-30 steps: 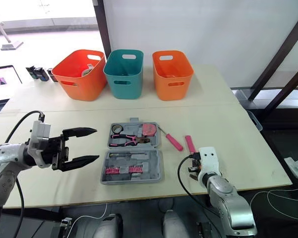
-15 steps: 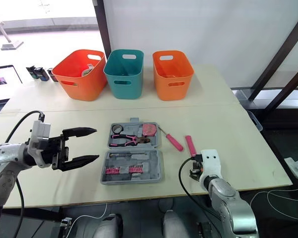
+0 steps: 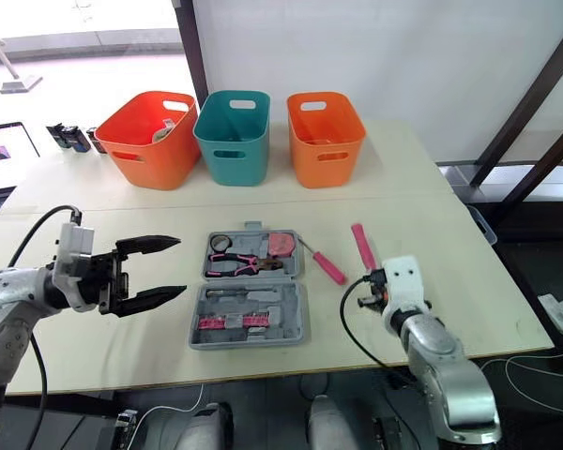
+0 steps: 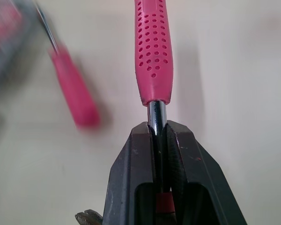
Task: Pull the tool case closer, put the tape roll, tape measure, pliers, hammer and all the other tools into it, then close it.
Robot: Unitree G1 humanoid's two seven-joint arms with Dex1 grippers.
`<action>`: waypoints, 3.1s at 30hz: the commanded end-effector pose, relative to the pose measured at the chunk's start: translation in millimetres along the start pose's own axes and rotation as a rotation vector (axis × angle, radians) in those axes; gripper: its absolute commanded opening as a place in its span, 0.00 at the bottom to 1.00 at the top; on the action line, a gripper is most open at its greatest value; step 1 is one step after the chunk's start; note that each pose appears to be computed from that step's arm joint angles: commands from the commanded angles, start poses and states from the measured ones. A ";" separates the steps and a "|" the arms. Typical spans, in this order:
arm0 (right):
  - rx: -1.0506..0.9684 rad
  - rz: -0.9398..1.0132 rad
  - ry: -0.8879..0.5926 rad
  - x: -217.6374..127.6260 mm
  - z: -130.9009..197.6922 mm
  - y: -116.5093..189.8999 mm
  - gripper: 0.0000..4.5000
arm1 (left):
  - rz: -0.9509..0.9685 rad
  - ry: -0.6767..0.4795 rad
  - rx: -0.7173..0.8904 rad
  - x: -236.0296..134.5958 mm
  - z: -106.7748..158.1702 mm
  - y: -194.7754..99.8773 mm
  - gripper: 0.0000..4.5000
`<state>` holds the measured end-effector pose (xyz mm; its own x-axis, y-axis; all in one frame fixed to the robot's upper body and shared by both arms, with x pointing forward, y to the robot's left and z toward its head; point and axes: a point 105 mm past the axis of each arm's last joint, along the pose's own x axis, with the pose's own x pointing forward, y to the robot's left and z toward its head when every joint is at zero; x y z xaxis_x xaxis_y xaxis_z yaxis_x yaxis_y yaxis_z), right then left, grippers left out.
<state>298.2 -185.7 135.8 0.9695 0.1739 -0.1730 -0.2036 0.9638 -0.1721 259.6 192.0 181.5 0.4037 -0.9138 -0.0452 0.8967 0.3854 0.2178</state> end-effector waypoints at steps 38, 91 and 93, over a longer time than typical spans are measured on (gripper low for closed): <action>-0.811 1.049 0.529 26.4 41.3 167.9 0.01 | -0.027 0.200 0.009 -60.2 -51.8 -37.3 1.00; -0.740 0.979 0.536 46.8 32.2 182.7 0.01 | -0.041 0.208 0.035 -52.4 -49.8 -34.2 1.00; -0.742 0.975 0.536 46.9 32.5 181.8 0.01 | -0.042 0.208 0.033 -52.1 -49.9 -34.3 1.00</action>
<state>304.6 0.2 105.6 0.1895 0.4224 -0.8864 -0.9808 0.1239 -0.1506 217.2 236.3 123.4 0.4085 -0.8764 -0.2551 0.9067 0.3575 0.2236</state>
